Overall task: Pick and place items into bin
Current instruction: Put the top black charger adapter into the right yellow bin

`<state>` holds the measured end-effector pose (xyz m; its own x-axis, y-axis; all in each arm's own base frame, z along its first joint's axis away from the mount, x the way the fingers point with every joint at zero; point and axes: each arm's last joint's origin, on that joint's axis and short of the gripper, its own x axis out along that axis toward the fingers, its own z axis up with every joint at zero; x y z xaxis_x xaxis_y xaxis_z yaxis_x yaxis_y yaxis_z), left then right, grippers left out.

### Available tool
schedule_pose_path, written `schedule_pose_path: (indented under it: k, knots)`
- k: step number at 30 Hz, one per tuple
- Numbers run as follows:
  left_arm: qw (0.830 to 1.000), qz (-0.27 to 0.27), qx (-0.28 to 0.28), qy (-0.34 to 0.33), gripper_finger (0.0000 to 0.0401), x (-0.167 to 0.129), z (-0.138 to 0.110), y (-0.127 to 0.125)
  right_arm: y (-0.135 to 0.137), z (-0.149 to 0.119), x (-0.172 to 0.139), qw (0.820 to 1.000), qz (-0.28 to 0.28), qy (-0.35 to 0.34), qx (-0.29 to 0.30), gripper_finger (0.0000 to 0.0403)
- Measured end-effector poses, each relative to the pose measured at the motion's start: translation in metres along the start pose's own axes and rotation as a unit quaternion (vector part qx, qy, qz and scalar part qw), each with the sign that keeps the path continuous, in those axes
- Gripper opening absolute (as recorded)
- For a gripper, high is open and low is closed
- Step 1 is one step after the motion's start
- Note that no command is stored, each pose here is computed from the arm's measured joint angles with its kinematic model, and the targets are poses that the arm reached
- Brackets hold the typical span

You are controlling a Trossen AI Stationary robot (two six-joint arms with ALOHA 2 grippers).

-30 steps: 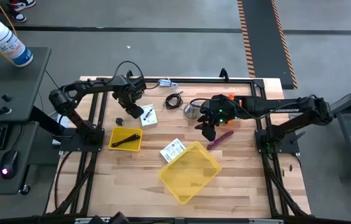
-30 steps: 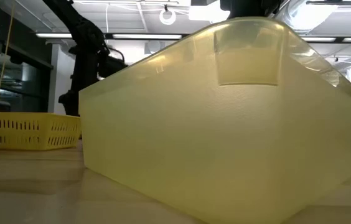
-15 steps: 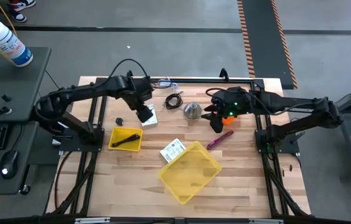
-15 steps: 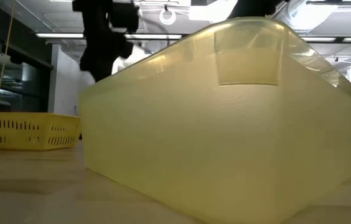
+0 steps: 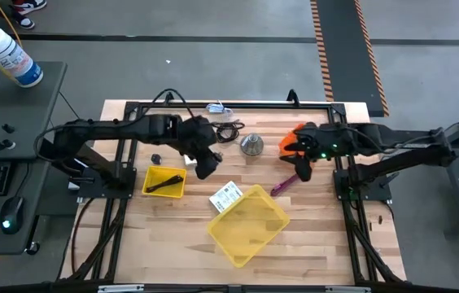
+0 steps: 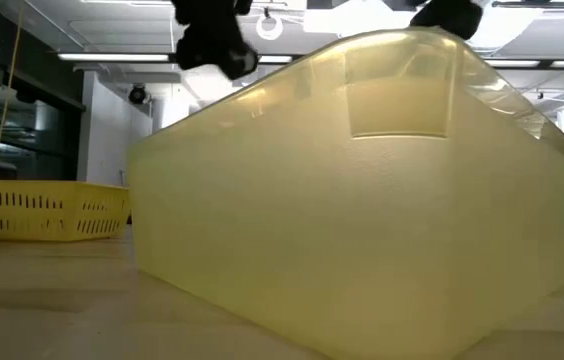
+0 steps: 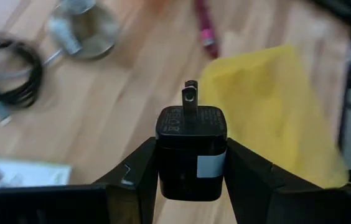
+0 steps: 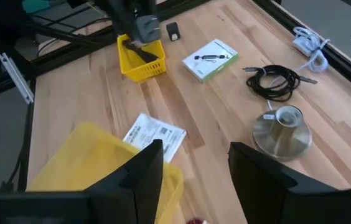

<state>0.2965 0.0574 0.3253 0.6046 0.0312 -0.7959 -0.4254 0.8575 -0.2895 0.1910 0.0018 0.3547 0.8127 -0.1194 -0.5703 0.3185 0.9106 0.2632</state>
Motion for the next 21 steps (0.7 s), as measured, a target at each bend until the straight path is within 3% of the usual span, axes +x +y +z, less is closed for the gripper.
schedule_pose_path:
  k: [11, 21]
  knots:
    - [0.996, -0.078, 0.002, -0.041, 0.0132, 0.039, -0.003, -0.06, 0.004, -0.017, -0.036, 1.0, 0.004, -0.002, -0.012, 0.017]
    - [0.992, -0.097, 0.045, -0.065, 0.0132, 0.086, -0.021, -0.108, 0.015, -0.027, -0.044, 0.998, 0.046, 0.014, -0.041, 0.0171]
